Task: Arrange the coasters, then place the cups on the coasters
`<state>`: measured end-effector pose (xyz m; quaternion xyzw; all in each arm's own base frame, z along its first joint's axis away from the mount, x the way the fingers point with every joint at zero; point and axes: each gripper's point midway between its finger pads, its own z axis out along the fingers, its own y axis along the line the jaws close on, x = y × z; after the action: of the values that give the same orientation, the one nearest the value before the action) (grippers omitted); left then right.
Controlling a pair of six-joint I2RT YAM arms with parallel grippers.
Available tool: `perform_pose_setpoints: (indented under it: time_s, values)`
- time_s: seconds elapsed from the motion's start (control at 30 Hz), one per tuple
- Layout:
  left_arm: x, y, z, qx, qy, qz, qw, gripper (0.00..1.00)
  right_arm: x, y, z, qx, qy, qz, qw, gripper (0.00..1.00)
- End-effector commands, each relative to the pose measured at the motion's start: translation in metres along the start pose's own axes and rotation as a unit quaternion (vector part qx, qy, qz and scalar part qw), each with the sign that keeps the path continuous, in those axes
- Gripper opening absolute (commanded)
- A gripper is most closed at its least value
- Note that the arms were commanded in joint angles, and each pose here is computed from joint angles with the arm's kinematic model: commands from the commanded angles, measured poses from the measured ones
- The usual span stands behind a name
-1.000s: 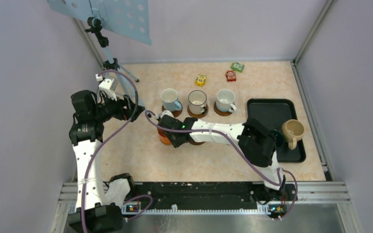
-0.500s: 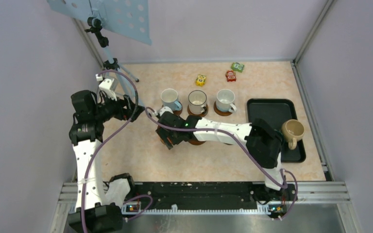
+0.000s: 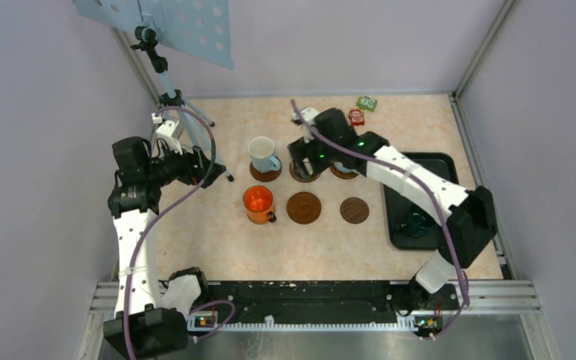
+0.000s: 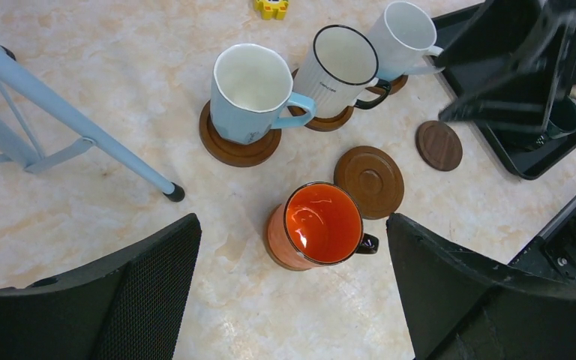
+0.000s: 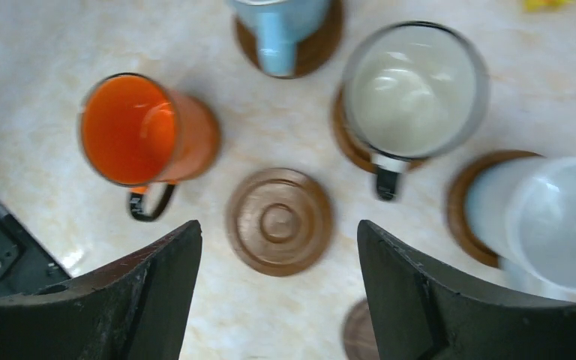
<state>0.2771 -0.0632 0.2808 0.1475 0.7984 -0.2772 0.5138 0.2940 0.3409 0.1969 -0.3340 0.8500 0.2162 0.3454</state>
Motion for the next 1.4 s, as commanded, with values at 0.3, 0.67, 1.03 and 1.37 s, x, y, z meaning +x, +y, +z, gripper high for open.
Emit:
perform_pose_setpoints:
  time_s: [0.3,0.67,1.03,1.37]
  values:
    - [0.008,-0.014,0.01,0.045,0.012,0.038,0.998,0.99,0.041,-0.153,-0.153,0.094,-0.009,0.045,0.994,0.77]
    - [0.03,-0.037,0.03,0.069,0.06,0.092,0.992,0.99,0.175,-0.24,-0.263,0.239,0.065,0.165,0.955,0.69]
    - [0.052,-0.071,0.043,0.119,0.115,0.14,0.976,0.99,0.275,-0.256,-0.306,0.301,0.113,0.258,0.911,0.62]
    - [0.047,-0.073,0.049,0.122,0.118,0.134,0.976,0.99,0.302,-0.257,-0.29,0.317,0.12,0.26,0.904,0.53]
